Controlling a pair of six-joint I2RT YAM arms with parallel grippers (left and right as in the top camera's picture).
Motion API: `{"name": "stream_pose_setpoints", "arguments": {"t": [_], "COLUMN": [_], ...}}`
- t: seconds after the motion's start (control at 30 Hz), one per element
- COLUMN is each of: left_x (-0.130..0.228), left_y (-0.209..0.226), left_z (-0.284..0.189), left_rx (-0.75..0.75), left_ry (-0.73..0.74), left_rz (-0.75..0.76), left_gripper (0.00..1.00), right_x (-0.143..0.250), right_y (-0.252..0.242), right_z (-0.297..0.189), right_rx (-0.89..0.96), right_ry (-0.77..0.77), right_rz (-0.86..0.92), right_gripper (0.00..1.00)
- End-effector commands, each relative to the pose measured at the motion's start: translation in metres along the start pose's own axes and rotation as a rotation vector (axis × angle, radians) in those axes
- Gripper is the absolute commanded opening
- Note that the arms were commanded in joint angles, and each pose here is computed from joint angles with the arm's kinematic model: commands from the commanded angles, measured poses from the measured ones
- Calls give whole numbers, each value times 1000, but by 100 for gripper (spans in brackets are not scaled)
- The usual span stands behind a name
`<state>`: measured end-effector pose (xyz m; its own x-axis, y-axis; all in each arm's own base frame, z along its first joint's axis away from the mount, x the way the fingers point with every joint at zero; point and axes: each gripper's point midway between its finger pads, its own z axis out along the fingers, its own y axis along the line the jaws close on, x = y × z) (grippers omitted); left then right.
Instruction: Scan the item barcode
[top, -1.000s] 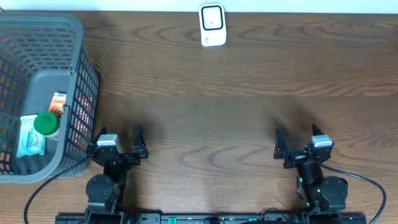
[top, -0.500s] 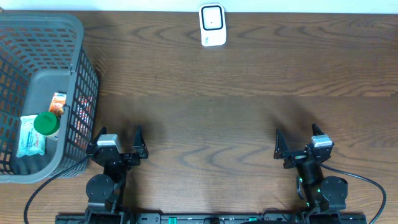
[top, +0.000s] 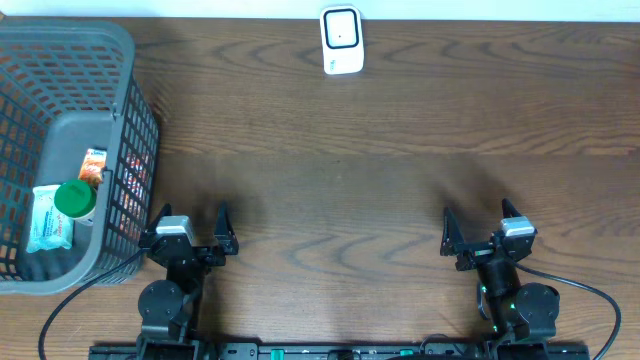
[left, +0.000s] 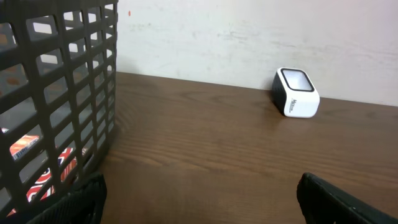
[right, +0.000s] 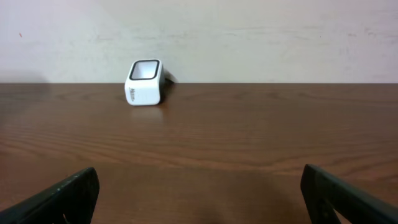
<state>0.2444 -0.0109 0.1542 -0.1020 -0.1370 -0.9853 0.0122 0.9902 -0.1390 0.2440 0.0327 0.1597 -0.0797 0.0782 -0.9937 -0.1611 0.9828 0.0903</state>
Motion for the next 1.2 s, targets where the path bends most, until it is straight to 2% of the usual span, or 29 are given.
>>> {"name": "stream_pose_setpoints", "arguments": {"t": [0.0, 0.53, 0.77, 0.83, 0.97, 1.17], "left_x": [18, 16, 17, 12, 0, -34], "left_y": [3, 2, -21, -37, -50, -55], "left_z": [1, 1, -1, -5, -11, -20], "left_rx": [-14, -5, 123, 218, 284, 268], "left_ry": [57, 48, 64, 63, 75, 193], "left_rz": [-4, -6, 9, 25, 22, -10], "left_gripper": [98, 98, 98, 98, 98, 98], "right_x": [1, 1, 1, 1, 1, 1], "right_y": [1, 1, 1, 1, 1, 1], "right_z": [0, 0, 0, 0, 0, 0], "right_rx": [-1, -1, -1, -1, -1, -1], "right_ry": [1, 1, 1, 1, 1, 1], "right_rz": [-10, -10, -10, -10, -10, -10], "right_gripper": [99, 99, 99, 99, 99, 99]}}
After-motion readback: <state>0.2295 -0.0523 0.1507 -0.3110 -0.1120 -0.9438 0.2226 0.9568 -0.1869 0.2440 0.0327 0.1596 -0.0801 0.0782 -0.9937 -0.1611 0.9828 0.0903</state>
